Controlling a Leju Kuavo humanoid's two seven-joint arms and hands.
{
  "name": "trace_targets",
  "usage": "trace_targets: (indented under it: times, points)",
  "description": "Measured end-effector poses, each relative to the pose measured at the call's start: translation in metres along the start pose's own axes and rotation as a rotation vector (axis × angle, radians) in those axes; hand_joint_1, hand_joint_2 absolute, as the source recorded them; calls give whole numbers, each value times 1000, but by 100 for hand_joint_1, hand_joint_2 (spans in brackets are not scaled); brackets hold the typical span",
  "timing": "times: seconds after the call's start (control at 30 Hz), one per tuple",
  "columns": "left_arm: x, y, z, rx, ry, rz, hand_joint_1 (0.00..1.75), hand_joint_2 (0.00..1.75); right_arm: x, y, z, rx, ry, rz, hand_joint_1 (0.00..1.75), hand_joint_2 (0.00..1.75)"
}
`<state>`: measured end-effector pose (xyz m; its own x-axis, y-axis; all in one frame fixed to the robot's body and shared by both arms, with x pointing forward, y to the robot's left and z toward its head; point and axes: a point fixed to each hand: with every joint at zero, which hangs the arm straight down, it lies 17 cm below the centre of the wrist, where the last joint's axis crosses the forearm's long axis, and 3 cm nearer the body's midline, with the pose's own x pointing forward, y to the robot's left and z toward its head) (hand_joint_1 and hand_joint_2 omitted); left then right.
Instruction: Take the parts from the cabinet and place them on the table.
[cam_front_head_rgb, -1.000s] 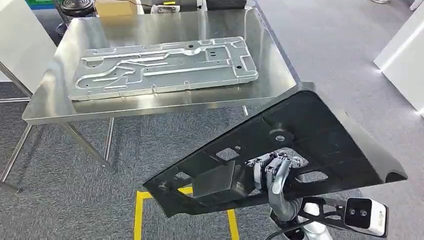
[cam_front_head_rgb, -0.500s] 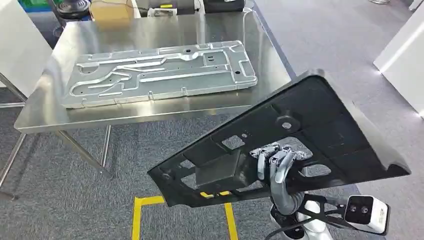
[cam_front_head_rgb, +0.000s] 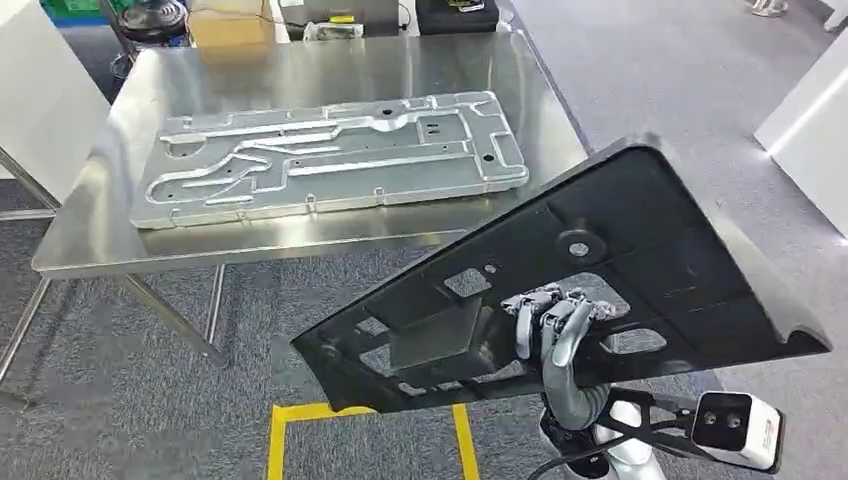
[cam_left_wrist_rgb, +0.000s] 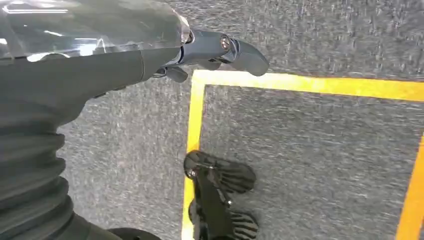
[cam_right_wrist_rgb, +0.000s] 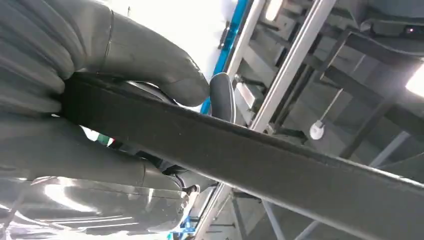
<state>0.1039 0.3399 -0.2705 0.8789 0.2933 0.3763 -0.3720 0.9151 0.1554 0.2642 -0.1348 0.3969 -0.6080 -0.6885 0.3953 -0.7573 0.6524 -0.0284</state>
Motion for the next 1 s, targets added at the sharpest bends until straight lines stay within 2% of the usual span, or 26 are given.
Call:
trace_targets:
  times: [1.0]
  points:
    - [1, -1, 0, -2, 0, 10, 0, 175, 2, 5, -6, 15, -17, -15, 175, 175]
